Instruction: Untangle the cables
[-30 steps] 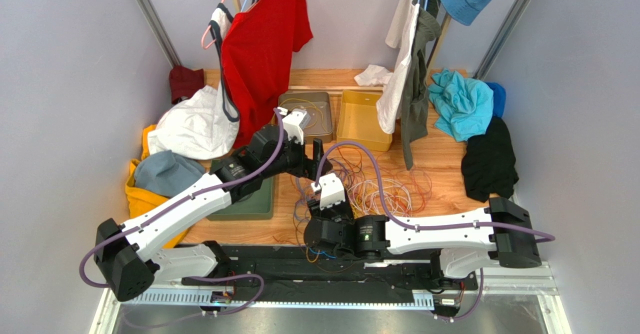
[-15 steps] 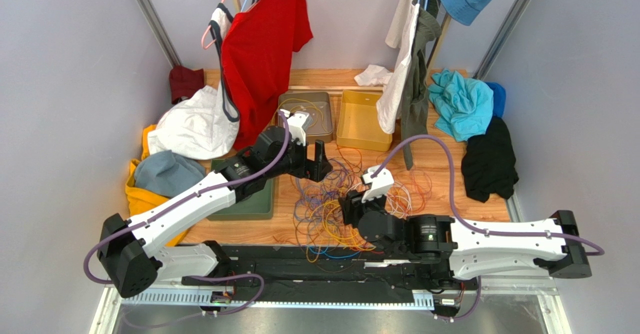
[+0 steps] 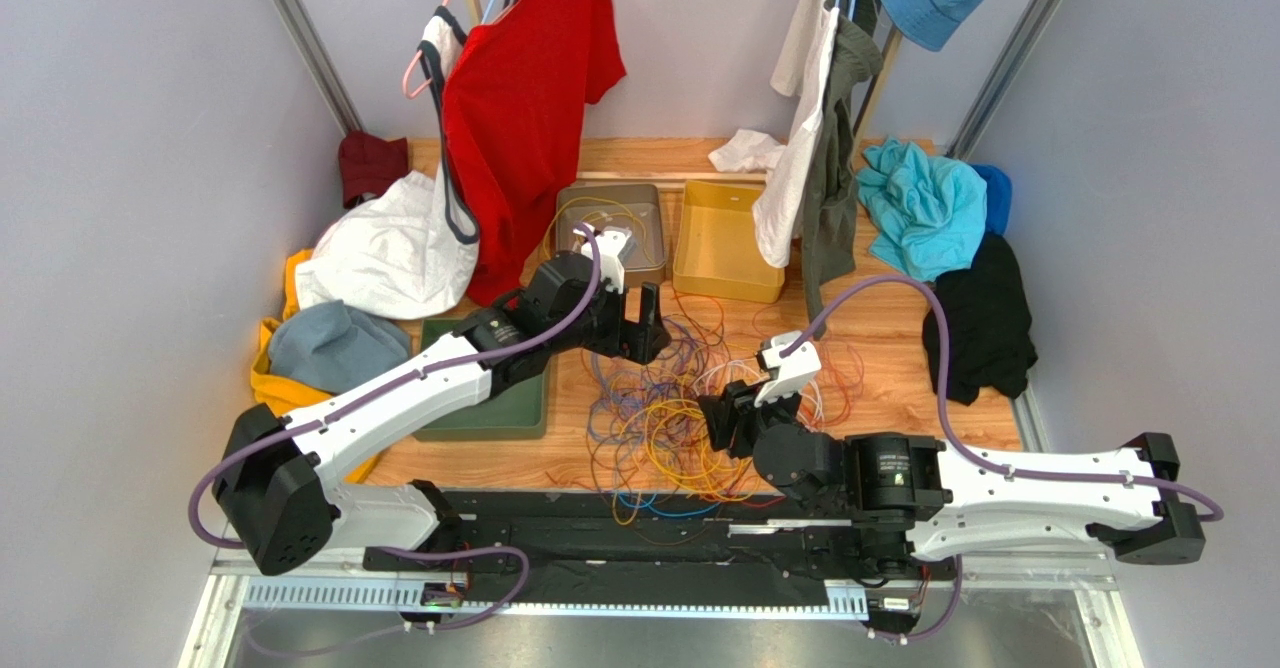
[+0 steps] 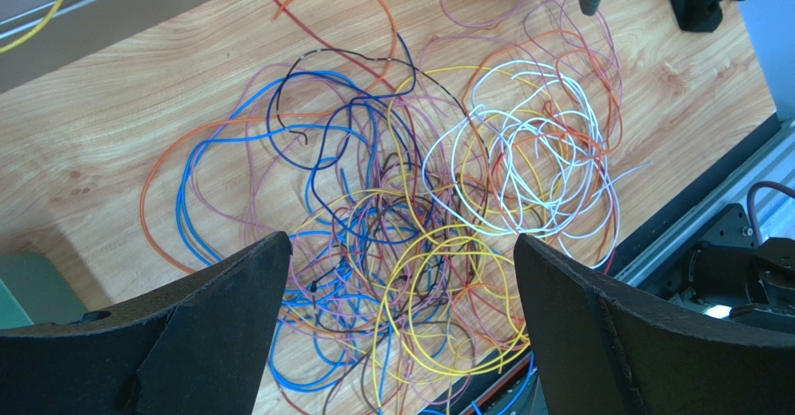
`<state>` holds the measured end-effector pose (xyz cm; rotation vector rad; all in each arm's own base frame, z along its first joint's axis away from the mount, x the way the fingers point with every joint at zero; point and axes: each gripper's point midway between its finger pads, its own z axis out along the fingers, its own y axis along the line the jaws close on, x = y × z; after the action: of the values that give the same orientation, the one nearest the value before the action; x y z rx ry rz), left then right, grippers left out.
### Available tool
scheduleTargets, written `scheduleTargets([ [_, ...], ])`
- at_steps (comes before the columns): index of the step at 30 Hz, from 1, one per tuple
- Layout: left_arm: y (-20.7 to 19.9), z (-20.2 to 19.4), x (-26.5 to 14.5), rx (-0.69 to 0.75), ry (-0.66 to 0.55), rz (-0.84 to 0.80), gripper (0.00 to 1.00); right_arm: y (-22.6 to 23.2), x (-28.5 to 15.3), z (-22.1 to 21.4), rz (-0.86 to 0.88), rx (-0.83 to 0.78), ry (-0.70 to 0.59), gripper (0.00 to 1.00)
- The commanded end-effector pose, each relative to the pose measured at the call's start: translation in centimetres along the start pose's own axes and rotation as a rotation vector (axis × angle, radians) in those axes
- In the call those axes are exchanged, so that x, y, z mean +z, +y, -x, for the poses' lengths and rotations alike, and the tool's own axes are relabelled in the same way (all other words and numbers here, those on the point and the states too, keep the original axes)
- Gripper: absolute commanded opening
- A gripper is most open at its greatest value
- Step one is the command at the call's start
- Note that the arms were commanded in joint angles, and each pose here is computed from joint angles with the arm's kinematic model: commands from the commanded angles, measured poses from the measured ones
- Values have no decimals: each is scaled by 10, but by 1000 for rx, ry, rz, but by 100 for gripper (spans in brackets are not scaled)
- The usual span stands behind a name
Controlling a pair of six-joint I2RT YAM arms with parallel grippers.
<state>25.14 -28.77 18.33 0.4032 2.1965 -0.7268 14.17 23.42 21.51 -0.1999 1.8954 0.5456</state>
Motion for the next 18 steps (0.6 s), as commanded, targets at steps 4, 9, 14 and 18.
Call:
scheduleTargets([
  [4,-7,18,-4,2,-59,-15,99,-4,-1,7,-20,16,-24,47],
  [9,-6,23,-4,-8,-57,12,99,-12,-5,6,-25,33,-23,46],
  [14,-3,22,-1,-40,-57,29,99,-20,-11,8,-10,64,-33,46],
  [18,-3,25,1,-55,-66,34,99,-26,-14,6,-4,77,-35,46],
])
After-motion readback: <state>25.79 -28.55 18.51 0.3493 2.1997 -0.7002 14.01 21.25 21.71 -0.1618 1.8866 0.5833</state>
